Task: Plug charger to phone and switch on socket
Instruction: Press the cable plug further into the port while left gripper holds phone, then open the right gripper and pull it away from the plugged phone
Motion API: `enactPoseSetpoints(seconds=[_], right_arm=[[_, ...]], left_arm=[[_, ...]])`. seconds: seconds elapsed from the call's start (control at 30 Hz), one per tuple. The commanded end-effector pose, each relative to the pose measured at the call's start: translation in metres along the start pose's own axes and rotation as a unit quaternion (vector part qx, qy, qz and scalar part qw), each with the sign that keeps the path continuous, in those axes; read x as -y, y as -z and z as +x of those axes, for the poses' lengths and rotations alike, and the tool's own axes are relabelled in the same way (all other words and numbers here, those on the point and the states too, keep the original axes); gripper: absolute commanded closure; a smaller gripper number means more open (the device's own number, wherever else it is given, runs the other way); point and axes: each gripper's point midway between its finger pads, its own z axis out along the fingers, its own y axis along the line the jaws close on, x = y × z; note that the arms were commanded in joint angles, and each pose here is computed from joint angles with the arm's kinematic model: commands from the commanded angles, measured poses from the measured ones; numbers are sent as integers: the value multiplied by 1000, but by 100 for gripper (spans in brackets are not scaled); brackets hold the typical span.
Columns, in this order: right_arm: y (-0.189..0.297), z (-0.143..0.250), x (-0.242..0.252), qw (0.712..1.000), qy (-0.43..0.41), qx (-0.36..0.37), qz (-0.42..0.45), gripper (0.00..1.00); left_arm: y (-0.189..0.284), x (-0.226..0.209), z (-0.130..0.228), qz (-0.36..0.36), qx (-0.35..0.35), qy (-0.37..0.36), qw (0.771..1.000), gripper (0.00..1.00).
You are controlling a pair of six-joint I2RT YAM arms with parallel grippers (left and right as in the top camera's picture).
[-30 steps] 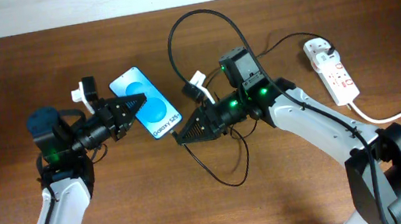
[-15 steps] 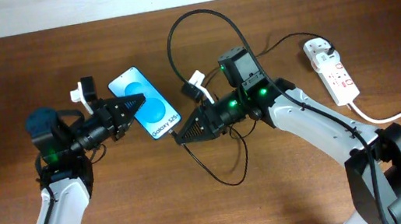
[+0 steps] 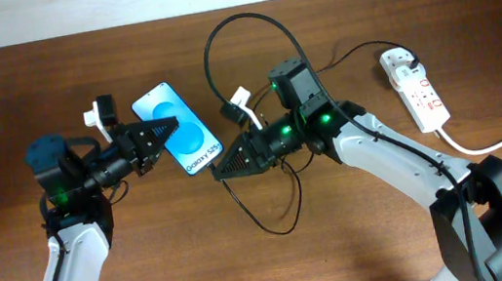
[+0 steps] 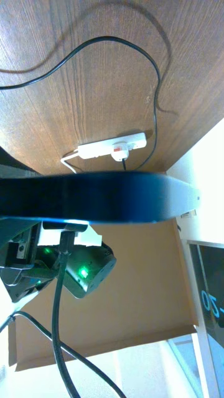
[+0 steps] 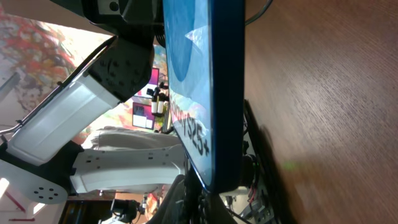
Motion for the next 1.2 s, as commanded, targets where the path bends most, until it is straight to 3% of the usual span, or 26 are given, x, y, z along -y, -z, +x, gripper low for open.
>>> enactPoseSetpoints(seconds=[0.0,0.13,0.53,0.8,1.17], right_arm=[[-3,-10,2,999,20,24,33,96],[-12,-8,3,999,23,20,40,96],[14,-32,1,996,38,65,38,96],[43,-50,9,992,36,107,57,96],[48,-63,-17,991,68,112,41,96]], left_arm=[[-4,14,28,32,-73,-9,997,100],[-3,14,29,34,-76,-9,996,100],[-12,35,84,96,-208,-58,972,100],[-24,41,105,111,-244,-76,961,100],[-32,40,126,115,-274,-63,953,100]])
